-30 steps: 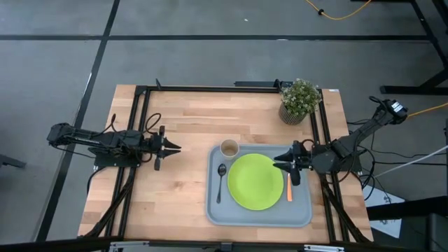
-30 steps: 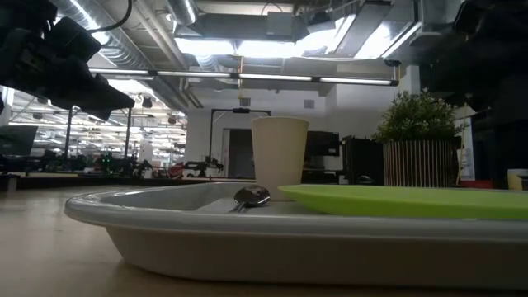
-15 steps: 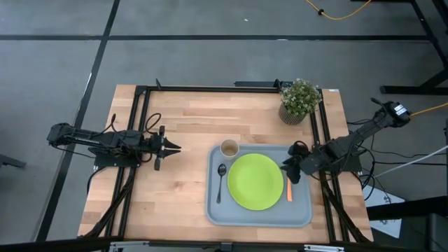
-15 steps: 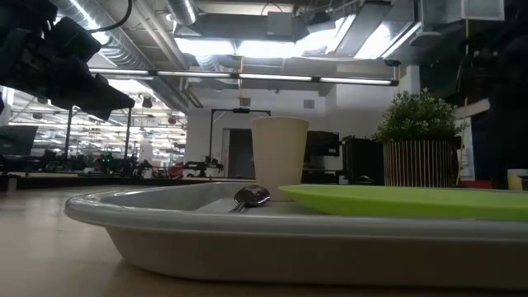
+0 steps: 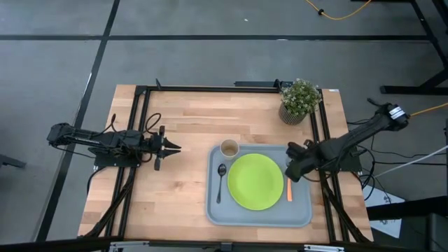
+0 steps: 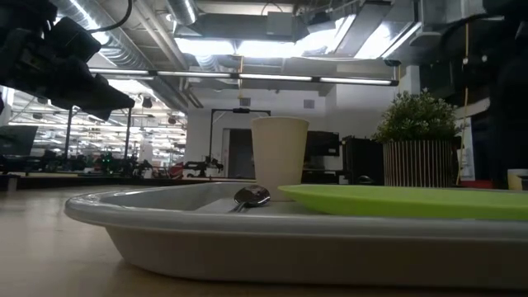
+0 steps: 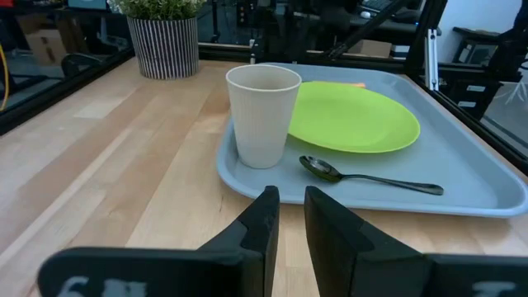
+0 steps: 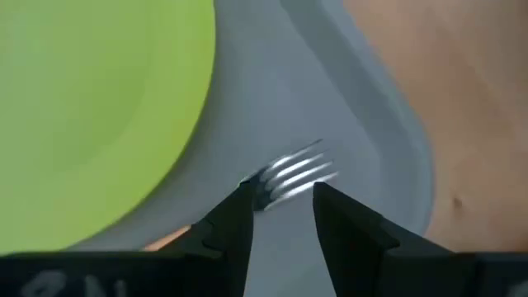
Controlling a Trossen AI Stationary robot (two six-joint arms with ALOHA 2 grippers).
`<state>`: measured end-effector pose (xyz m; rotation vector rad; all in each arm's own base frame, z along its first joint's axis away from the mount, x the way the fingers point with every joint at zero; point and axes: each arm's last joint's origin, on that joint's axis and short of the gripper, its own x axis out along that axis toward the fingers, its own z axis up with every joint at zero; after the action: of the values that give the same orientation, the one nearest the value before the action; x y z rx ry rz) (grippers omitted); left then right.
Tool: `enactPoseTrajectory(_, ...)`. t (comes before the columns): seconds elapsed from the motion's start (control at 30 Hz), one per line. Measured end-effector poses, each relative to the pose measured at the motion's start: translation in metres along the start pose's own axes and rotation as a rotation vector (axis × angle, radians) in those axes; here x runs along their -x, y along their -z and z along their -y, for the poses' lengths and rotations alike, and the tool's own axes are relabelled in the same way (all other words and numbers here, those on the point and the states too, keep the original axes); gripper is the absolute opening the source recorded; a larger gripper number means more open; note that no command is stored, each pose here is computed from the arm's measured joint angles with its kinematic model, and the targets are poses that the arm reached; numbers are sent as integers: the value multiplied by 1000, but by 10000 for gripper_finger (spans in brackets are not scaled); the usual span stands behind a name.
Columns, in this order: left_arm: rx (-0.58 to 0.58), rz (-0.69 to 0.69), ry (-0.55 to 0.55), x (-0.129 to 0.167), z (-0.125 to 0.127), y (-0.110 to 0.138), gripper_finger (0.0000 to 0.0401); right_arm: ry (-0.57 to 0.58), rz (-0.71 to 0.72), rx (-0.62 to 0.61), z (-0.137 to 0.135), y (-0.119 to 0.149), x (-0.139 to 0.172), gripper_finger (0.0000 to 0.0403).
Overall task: Pick and place plate/cup/fork/spoon on tray
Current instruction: Adjust the orange fork on the gray tray
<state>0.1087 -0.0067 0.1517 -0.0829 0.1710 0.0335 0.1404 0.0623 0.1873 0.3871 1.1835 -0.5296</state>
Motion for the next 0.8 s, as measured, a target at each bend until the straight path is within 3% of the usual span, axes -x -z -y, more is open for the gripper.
enactPoseTrajectory(0.2, 0, 0, 0, 0, 0, 0, 53, 80, -55, -74, -11, 2, -19, 131)
enactPoseTrajectory(0.47, 0, 2, 0, 0, 0, 0, 53, 55, -99, -113, -25, 10, -28, 123)
enactPoseTrajectory(0.8, 0, 2, 0, 0, 0, 0, 53, 75, -110, -137, -35, 15, -30, 36)
